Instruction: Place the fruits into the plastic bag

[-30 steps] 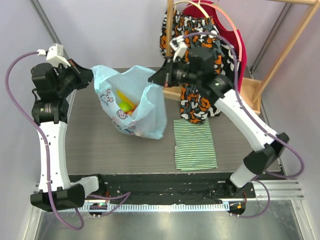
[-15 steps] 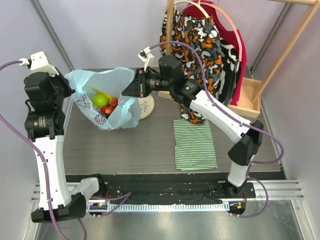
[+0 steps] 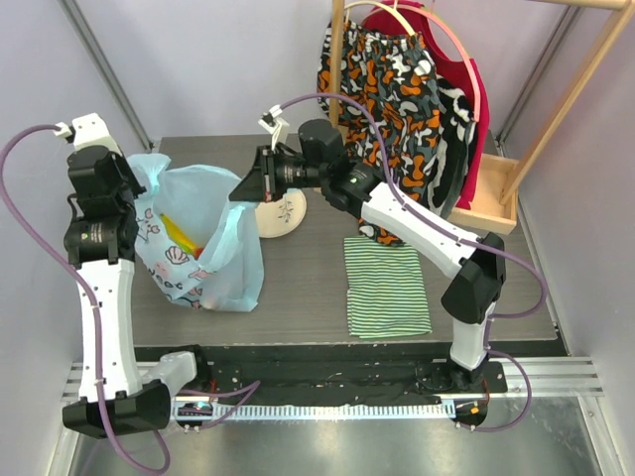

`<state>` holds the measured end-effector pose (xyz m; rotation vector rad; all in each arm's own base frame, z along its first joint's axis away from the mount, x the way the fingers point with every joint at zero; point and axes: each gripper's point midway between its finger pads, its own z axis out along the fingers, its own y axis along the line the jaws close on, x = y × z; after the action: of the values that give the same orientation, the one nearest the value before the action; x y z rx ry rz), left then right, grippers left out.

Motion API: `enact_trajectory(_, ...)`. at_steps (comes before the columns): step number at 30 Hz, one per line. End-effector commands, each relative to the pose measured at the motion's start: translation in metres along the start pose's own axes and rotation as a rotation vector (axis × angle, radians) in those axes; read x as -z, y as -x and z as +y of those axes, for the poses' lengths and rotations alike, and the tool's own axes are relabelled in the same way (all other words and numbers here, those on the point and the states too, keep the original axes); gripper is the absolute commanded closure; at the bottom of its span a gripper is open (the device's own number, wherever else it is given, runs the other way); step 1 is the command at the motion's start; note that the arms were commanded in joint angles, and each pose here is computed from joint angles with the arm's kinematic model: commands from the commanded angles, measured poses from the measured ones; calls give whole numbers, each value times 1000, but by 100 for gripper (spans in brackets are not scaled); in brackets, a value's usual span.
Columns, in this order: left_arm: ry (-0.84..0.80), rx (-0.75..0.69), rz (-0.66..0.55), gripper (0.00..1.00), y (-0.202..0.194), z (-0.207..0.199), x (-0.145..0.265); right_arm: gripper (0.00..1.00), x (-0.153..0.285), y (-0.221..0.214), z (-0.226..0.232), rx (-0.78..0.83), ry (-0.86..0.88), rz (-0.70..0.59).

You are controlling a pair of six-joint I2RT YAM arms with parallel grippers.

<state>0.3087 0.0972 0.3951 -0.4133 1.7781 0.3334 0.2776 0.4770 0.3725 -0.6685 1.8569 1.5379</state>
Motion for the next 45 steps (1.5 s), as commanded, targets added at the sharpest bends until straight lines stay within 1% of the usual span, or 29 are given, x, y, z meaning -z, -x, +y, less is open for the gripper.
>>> enact_trajectory(1, -7, 14, -21, 100, -12, -5, -19, 99, -7, -6, 6, 3, 52, -11)
enact_trajectory(3, -34, 20, 5, 100, -25, -12, -26, 99, -8, -9, 4, 6, 49, -5)
enact_trajectory(6, -83, 42, 19, 100, -31, -23, -28, 94, -8, -14, -1, 7, 39, 3)
enact_trajectory(8, -104, 49, 26, 92, -33, -27, -29, 86, -8, -17, -4, 16, 32, 9)
enact_trajectory(9, -111, 53, 24, 77, -32, -28, -28, 84, -8, -17, -4, 24, 29, 7)
enact_trajectory(10, -131, 59, 22, 67, -30, -31, -26, 74, -7, -17, -5, 28, 25, 8)
enact_trajectory(11, -139, 62, 20, 57, -29, -33, -25, 68, -7, -16, -7, 37, 17, 3)
enact_trajectory(12, -140, 65, 19, 38, -28, -32, -24, 62, -5, -15, -5, 61, 14, -1)
enact_trajectory(13, -150, 68, 18, 31, -26, -34, -22, 50, -3, -15, -8, 72, -1, 1)
enact_trajectory(14, -153, 71, 20, 25, -26, -34, -20, 43, -1, -13, -10, 83, -15, -5)
enact_trajectory(15, -153, 75, 16, 16, -24, -34, -18, 37, 2, -10, -11, 108, -21, -10)
enact_trajectory(16, -157, 85, 10, 13, -21, -34, -15, 27, 8, -5, -10, 117, -31, -20)
enact_trajectory(18, -165, 100, -11, 6, -12, -34, -7, 22, 18, 7, -15, 131, -58, -51)
enact_trajectory(21, -198, 120, -49, 4, 2, -37, 4, 17, 38, 25, -18, 148, -94, -101)
enact_trajectory(24, -246, 120, -63, 3, 9, -42, 16, 16, 67, 46, -41, 134, -184, -167)
enact_trajectory(25, -263, 121, -80, 3, 13, -44, 20, 16, 86, 55, -53, 135, -233, -203)
enact_trajectory(27, -354, 111, -96, 0, 14, -58, 27, 15, 107, 56, -79, 125, -339, -239)
enact_trajectory(28, -401, 110, -139, 0, 23, -63, 37, 15, 122, 61, -92, 135, -395, -262)
enact_trajectory(29, -453, 104, -149, 0, 24, -71, 42, 15, 140, 69, -87, 161, -429, -299)
enact_trajectory(30, -476, 112, -157, 0, 24, -74, 45, 15, 151, 60, -102, 153, -497, -294)
enact_trajectory(31, -501, 116, -181, 0, 29, -77, 52, 15, 167, 64, -115, 163, -594, -331)
enact_trajectory(32, -518, 119, -192, 0, 32, -79, 56, 15, 187, 71, -109, 215, -651, -370)
enact_trajectory(33, -547, 129, -202, 0, 34, -83, 62, 15, 198, 61, -122, 215, -718, -366)
enact_trajectory(34, -557, 135, -214, 0, 34, -84, 64, 15, 219, 65, -130, 233, -831, -416)
enact_trajectory(35, -567, 139, -241, 0, 38, -83, 73, 15, 238, 68, -123, 269, -876, -450)
enact_trajectory(37, -577, 156, -267, 0, 35, -84, 76, 16, 259, 56, -134, 285, -973, -465)
enact_trajectory(38, -584, 160, -301, 0, 38, -82, 86, 15, 273, 55, -139, 301, -1040, -486)
enact_trajectory(42, -580, 187, -378, 0, 37, -75, 99, 14, 310, 36, -141, 342, -1139, -561)
enact_trajectory(45, -570, 199, -415, 0, 39, -70, 107, 13, 323, 24, -147, 343, -1185, -575)
